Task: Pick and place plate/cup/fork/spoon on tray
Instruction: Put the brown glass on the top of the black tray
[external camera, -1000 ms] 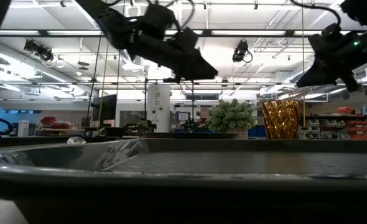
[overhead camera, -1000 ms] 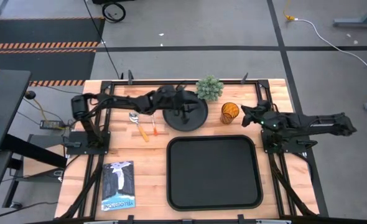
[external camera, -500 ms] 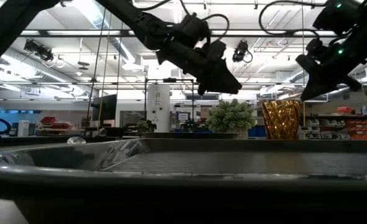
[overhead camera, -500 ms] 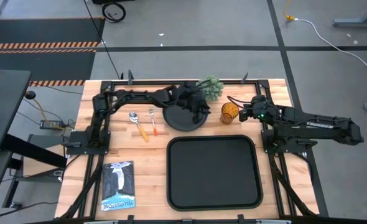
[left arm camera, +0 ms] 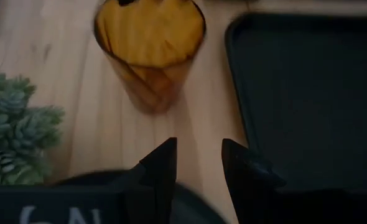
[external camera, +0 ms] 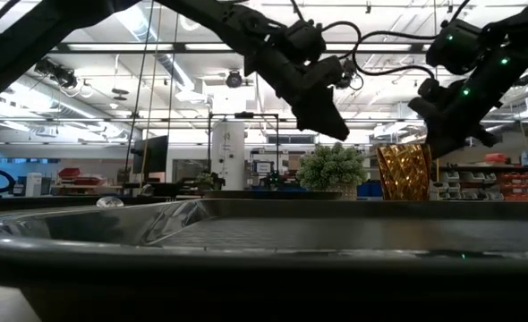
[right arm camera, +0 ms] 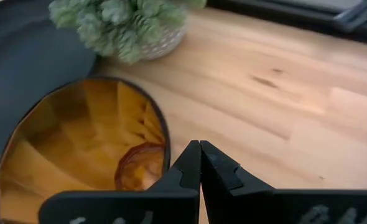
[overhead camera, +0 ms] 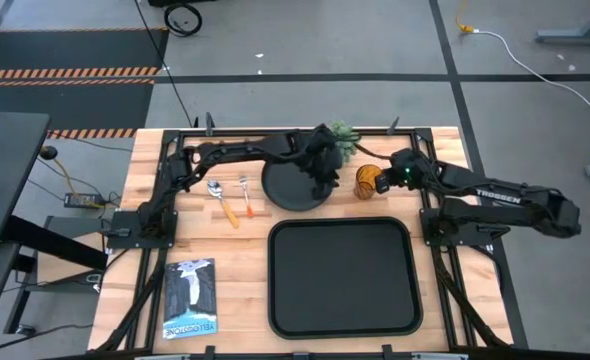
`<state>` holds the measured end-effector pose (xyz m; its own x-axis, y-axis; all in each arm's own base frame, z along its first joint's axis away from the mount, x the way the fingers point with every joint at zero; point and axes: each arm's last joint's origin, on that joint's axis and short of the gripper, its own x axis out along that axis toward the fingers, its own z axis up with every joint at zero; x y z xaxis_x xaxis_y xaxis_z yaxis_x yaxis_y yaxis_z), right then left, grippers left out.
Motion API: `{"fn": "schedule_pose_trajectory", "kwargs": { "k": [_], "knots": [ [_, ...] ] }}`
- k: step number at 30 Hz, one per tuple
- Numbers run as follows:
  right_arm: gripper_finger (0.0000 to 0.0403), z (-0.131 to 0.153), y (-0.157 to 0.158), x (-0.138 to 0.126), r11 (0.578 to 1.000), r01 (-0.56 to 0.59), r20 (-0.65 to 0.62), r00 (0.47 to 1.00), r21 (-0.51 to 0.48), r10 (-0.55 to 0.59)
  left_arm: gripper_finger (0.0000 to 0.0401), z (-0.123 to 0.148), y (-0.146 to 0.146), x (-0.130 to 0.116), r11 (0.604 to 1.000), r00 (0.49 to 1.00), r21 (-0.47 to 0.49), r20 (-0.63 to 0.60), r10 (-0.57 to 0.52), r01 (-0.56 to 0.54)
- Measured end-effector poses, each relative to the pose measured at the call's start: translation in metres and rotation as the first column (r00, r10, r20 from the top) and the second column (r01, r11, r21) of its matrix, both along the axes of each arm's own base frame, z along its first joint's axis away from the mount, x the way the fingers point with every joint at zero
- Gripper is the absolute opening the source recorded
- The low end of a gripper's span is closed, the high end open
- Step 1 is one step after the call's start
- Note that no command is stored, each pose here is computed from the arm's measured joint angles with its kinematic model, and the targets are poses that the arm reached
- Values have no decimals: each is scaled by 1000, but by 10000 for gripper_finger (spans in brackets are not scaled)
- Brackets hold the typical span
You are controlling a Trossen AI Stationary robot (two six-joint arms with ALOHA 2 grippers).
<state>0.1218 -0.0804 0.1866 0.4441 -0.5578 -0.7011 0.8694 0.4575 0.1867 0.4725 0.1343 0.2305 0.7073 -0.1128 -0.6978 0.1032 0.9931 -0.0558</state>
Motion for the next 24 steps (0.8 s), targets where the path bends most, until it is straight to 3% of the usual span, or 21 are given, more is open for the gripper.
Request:
{"fn": "schedule_pose_trajectory", "kwargs": {
  "k": [5, 12, 19, 24],
  "knots": [
    [9, -2, -3, 4, 995, -89, 19, 996, 35, 88, 135, 4, -5, -3, 989, 992, 88, -52, -117, 122],
    [9, -5, -4, 13, 977, -195, 57, 980, 81, 191, 135, 3, -29, 2, 925, 959, 253, -85, -271, 284],
    [9, -8, -7, 23, 954, -283, 118, 955, 104, 270, 135, 4, -58, 10, 866, 949, 389, -121, -290, 314],
    [9, -9, -8, 30, 939, -325, 167, 938, 109, 305, 135, 4, -68, 12, 849, 950, 427, -136, -281, 312]
  ]
}}
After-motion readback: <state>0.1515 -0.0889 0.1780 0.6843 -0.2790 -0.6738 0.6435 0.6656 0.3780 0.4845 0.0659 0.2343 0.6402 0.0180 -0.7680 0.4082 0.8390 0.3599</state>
